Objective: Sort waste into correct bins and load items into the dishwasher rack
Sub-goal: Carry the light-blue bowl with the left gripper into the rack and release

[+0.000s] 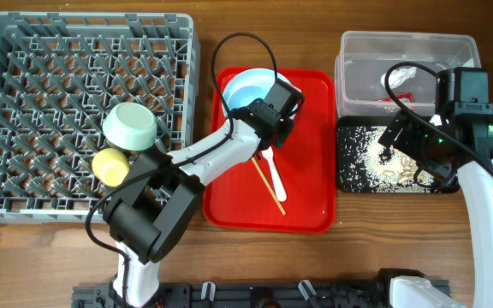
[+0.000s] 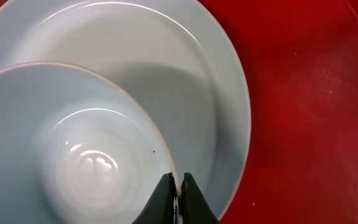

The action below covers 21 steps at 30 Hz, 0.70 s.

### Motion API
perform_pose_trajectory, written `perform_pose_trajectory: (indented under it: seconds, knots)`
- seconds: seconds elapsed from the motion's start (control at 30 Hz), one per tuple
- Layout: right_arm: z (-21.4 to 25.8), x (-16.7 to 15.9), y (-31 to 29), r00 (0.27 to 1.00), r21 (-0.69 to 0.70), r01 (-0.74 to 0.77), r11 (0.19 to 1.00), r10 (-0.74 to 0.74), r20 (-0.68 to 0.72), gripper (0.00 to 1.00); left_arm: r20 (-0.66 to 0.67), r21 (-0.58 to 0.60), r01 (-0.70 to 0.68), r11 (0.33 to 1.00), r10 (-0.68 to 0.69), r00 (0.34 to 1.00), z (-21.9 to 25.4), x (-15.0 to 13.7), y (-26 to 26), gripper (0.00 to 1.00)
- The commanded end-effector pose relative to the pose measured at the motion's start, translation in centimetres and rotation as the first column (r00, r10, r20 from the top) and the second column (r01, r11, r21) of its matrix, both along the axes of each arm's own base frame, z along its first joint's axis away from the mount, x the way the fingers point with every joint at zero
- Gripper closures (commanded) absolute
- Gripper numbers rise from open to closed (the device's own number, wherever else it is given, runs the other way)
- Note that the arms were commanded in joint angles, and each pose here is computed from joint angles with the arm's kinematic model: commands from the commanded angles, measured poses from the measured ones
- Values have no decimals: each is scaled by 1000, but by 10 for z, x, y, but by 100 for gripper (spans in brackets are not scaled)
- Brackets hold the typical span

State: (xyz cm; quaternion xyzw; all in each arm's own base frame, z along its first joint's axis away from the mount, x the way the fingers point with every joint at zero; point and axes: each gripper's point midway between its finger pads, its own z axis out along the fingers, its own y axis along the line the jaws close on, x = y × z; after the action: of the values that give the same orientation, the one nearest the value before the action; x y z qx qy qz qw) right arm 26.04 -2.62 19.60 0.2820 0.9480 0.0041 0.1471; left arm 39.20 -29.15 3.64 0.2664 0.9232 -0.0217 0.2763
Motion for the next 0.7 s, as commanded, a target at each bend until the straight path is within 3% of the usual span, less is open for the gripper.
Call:
perform_pose_trajectory:
  seconds: [0.0,0.37,0.67]
  knots:
    - [5,2,-3,1000,-12,-3,1000,3,12,0,24,-8,-14,1000,14,1000,16,1,3,96]
    - [5,2,-3,1000,-12,-3,1000,3,10,0,127,-133,-29,991,46,991,108,0,16,96]
    - [5,2,-3,1000,-12,-3,1000,3,10,0,174,-407,-64,911,146,974,207,17,82,96]
